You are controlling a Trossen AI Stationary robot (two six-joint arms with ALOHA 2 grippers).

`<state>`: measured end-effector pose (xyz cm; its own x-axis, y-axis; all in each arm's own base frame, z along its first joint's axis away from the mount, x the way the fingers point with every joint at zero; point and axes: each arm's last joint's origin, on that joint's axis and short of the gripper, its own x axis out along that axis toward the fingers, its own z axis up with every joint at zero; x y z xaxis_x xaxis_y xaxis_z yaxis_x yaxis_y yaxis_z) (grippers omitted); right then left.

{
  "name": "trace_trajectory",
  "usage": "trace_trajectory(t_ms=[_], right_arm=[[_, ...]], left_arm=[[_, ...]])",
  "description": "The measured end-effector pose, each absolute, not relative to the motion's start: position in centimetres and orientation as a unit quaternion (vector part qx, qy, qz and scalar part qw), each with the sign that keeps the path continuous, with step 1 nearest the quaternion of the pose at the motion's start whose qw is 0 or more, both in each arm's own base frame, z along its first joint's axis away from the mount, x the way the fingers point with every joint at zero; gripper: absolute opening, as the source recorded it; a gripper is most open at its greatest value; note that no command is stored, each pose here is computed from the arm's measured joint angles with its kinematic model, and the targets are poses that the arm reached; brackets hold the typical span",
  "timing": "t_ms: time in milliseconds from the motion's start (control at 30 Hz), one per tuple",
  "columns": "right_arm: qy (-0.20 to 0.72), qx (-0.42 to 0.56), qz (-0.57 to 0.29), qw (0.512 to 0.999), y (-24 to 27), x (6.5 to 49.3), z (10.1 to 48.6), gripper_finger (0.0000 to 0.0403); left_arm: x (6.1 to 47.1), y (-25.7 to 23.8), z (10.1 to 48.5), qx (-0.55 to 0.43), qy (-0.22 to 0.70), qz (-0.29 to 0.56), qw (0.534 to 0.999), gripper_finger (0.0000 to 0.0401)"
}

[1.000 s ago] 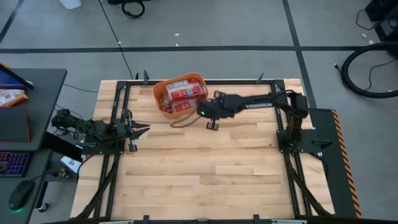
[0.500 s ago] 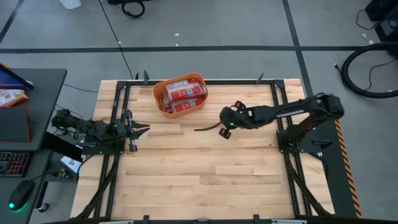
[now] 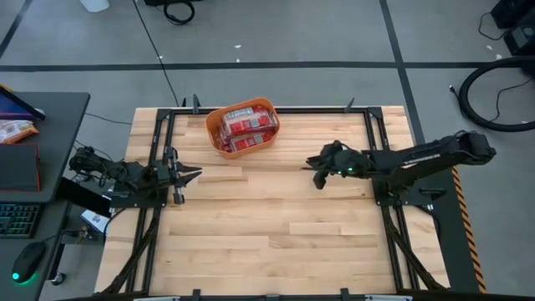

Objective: Sort popcorn bags into baskets
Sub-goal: Return to Home Position

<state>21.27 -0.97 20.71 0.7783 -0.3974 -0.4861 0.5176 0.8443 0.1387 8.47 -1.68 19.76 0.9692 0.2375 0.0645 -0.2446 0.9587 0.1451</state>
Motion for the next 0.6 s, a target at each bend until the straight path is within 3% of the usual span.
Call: trace_trajectory(t_ms=[600], right_arm=[[0.029,0.19,-0.215,0.957,-1.1,14.4,19.1,0.0063]], left_arm=[[8.5,-1.7,19.8,0.076,-0.023,0.122,0.989,0.005]])
